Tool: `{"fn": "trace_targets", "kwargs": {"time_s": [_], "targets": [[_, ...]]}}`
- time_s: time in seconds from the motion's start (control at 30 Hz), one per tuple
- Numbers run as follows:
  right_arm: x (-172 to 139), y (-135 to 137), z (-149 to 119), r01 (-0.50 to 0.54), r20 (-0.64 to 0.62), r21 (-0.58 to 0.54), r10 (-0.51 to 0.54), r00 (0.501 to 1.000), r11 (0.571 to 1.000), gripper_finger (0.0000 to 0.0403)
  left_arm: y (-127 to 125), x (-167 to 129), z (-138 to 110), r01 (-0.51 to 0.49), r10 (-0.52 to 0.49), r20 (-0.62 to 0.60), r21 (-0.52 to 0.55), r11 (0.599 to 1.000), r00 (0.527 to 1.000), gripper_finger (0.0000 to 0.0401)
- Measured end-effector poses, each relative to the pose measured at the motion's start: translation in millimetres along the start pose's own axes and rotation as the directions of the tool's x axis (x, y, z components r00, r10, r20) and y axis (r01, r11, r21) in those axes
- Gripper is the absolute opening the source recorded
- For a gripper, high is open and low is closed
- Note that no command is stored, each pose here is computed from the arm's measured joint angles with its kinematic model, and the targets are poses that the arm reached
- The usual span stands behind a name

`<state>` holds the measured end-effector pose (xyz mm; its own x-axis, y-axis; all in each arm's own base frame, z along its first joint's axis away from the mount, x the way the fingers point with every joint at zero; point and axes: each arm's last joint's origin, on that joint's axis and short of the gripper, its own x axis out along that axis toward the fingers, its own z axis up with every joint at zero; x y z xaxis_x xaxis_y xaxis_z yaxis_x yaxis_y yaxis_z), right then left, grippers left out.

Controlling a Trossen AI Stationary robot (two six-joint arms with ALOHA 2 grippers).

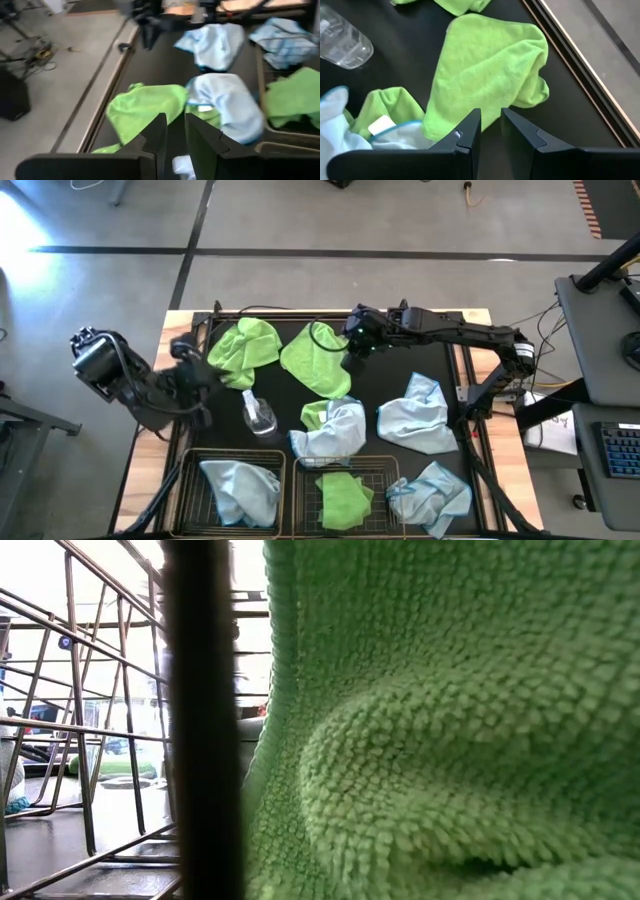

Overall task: Sort microfiber towel by color & place in baskets
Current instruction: Put the green microfiber cloth into the right wire basket

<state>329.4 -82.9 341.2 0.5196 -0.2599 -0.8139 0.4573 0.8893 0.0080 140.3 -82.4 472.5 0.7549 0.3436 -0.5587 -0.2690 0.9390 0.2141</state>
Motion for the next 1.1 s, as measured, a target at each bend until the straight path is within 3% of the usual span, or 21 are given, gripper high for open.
{"fn": "trace_targets", "kwargs": {"time_s": [0.3,0.7,0.9,1.1], "targets": [[0.7,-6.1,0.7,0.011,-0.004,-0.017,-0.011,1.000,1.000,0.0068,44.2,2.4,-55.4,-0.118,0.122,0.022,-0.133,0.984,0.992,0.0052],[1.5,-12.8,2.1,0.022,-0.001,-0.046,-0.022,1.000,0.999,0.0068,67.2,17.0,-116.1,-0.169,0.174,0.008,-0.184,0.968,0.985,0.0052],[2.1,-18.4,3.7,0.031,0.006,-0.038,-0.031,1.000,0.999,0.0068,72.4,25.4,-148.1,-0.126,0.144,0.043,-0.287,0.949,0.989,0.0052],[2.2,-20.1,4.4,0.033,0.010,-0.031,-0.033,0.999,0.999,0.0068,67.6,34.6,-163.0,0.014,0.030,0.136,-0.311,0.950,0.990,0.0052]]}}
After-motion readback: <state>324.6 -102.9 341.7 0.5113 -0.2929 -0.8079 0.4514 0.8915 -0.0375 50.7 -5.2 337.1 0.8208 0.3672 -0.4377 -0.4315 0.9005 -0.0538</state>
